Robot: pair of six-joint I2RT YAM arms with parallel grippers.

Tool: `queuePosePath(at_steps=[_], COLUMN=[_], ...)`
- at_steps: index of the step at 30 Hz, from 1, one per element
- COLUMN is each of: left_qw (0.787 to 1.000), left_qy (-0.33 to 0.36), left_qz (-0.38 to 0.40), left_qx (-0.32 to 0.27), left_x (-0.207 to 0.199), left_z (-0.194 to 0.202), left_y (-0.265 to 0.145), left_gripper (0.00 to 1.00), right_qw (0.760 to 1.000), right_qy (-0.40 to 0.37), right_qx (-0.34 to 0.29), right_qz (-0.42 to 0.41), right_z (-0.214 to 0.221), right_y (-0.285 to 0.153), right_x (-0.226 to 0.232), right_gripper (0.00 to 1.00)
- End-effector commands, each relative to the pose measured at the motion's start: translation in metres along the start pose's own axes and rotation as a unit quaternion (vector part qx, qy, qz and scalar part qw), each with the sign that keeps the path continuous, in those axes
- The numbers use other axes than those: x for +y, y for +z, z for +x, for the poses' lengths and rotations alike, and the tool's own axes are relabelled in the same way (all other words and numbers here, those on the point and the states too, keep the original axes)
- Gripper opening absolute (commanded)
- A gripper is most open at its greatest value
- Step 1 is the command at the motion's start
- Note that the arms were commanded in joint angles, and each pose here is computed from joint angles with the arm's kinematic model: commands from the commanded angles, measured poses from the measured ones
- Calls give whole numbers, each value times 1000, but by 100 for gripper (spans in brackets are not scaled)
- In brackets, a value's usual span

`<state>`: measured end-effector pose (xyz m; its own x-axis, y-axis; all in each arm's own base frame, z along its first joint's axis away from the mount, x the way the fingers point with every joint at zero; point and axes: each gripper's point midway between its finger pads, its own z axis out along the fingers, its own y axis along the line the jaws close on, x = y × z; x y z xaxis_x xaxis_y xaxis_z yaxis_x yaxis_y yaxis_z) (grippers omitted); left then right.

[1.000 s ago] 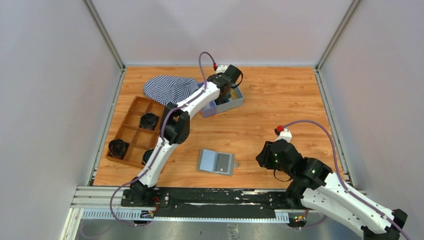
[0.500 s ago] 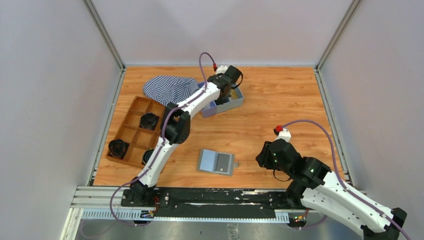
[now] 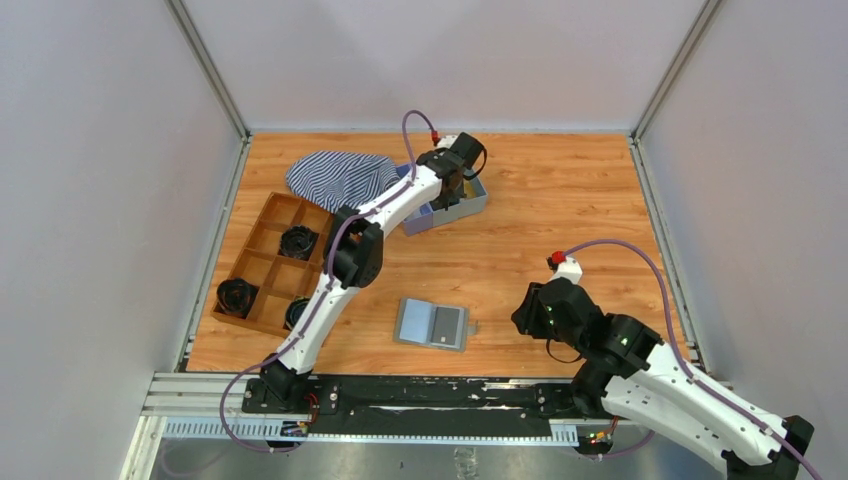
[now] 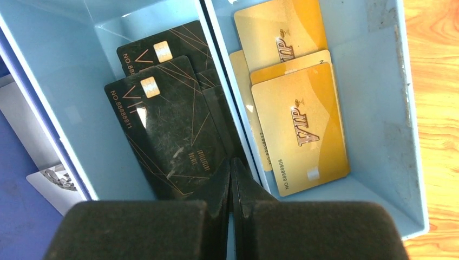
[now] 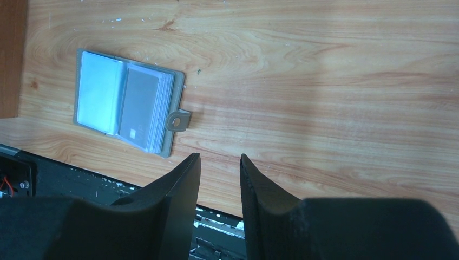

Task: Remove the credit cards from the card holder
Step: Remove the credit card from the card holder.

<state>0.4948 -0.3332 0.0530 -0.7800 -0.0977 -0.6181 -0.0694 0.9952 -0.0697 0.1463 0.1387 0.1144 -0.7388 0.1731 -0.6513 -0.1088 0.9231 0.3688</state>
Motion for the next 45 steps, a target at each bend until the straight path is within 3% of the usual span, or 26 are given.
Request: queuePosePath(at_steps=[1, 6, 11, 17, 22, 27, 31, 35, 45], left_qw=[999, 996, 993, 981, 968, 958, 942, 946, 969], left_qy=[-1, 9, 41, 48, 17, -14, -51, -56, -31], left_qz=[35, 56, 91, 184, 249, 278, 315, 300, 200], left_qx=[-34, -71, -64, -37, 15, 71, 99, 108, 142], left_x=[-16, -17, -9, 25, 56, 83, 83, 90, 119], left_z=[-28, -53, -35, 44, 112, 173, 202, 214, 247], left_y=[-36, -96, -153, -190, -217, -226, -226, -215, -171], left_gripper=[2, 11, 14, 30, 32, 32, 34, 34, 34], right_qw=[1000, 1000, 1000, 997, 992, 986, 980, 975, 980], right_qy=[5, 8, 11, 21, 27, 29, 12, 8, 13], right_qx=[11, 7, 3, 33, 54, 46, 86, 117, 145], right_qz=[13, 8, -4, -62, -111, -160, -180, -187, -134], right_z=[8, 7, 5, 15, 20, 15, 30, 44, 65], right_y=[0, -2, -5, 4, 17, 28, 40, 52, 78], right_x=[-9, -8, -4, 22, 53, 87, 109, 123, 107], right_gripper=[37, 37, 37, 37, 37, 37, 37, 37, 37])
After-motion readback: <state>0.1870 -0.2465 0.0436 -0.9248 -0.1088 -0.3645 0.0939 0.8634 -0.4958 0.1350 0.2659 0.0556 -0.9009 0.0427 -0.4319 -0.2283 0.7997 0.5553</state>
